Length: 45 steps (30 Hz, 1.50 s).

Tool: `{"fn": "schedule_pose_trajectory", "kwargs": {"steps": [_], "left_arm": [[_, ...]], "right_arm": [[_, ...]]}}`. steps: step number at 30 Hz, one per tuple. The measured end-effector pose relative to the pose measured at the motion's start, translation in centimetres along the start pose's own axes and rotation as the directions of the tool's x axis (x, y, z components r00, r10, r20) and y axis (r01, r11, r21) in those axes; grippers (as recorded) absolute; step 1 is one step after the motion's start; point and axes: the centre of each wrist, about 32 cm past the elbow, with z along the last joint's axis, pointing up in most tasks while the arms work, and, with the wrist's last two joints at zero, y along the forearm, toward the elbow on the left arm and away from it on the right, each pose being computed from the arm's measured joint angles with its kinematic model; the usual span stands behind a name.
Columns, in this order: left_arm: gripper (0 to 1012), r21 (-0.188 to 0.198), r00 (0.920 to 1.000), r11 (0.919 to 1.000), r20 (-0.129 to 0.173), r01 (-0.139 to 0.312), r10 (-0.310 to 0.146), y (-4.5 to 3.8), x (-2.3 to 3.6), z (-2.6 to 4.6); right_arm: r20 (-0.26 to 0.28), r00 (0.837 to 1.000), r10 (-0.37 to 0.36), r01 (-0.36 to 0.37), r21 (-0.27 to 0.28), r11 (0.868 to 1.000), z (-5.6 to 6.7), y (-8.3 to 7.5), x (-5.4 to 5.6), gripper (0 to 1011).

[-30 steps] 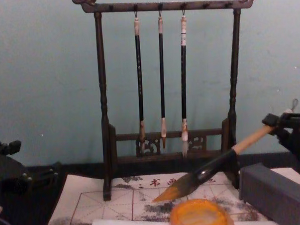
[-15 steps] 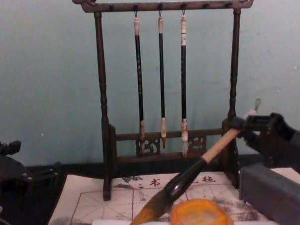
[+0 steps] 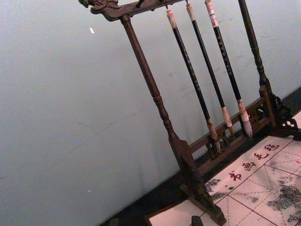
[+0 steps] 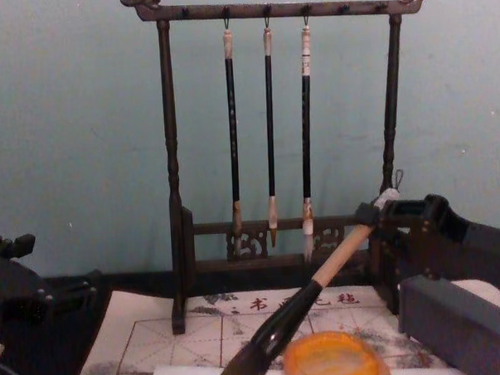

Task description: Pick up the brush from the inkstone, write on the paper, then place the brush back to its original position.

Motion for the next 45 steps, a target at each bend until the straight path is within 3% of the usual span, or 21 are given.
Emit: {"fn": "schedule_pose_trajectory", "kwargs": {"steps": [25,45], "left_arm": [[1001,0.0,1.0,1.0,0.0,0.0,0.0,0.0,0.0,0.0],[1001,0.0,1.0,1.0,0.0,0.0,0.0,0.0,0.0,0.0]], "right_arm": [[0.063,0.997,0.033,-0.024,-0.147,0.989,-1.4,1.8,-1.1,183],[0.073,0.996,0.046,-0.031,-0.191,0.981,-2.0,3.4,-1.3,183]]}}
